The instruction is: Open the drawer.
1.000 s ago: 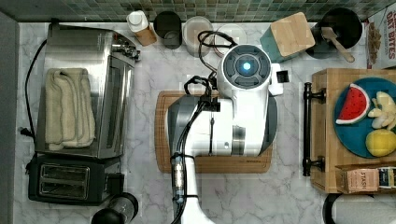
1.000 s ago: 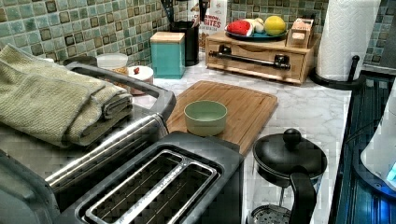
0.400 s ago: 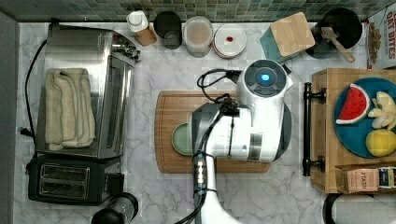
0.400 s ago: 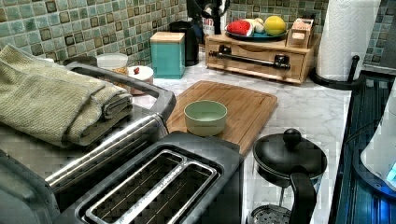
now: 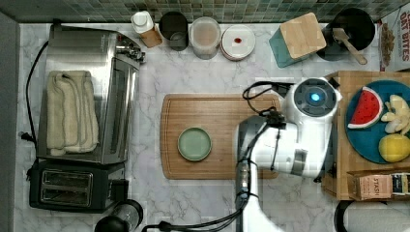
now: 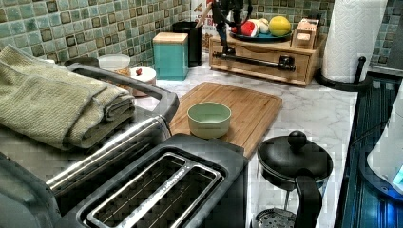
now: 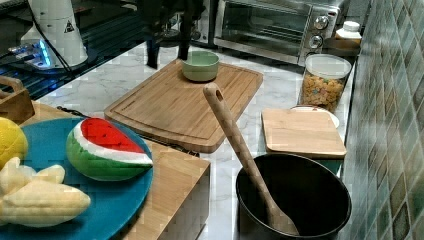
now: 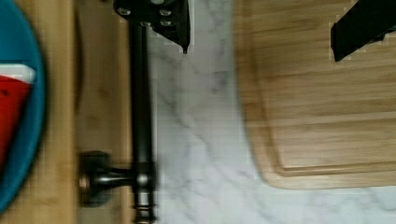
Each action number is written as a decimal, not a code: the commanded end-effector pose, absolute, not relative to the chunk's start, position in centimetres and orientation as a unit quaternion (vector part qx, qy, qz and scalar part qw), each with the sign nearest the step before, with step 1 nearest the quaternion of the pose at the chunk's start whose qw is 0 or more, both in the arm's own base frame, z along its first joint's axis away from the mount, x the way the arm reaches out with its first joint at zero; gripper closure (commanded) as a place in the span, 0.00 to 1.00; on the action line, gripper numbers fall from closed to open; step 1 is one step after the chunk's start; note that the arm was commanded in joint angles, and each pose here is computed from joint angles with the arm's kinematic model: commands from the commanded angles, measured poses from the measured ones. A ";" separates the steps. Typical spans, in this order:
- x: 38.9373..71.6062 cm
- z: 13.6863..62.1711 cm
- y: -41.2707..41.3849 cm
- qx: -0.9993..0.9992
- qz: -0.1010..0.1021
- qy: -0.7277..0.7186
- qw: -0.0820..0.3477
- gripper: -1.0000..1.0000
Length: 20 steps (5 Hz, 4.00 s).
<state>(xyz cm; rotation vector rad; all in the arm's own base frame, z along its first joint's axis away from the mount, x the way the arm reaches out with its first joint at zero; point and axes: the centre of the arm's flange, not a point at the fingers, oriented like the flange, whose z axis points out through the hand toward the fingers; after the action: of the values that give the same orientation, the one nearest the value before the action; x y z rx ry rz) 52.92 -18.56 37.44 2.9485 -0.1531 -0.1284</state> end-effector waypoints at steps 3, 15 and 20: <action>50.4 34.7 -23.3 0.995 -0.005 0.019 0.094 0.00; 51.3 23.8 -15.1 0.998 0.037 -0.043 0.009 0.00; 52.2 25.2 4.1 0.999 -0.006 0.035 -0.016 0.00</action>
<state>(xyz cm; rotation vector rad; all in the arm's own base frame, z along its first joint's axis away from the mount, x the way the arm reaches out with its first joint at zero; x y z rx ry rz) 51.44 -11.77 23.58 3.1146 -0.3632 -0.0297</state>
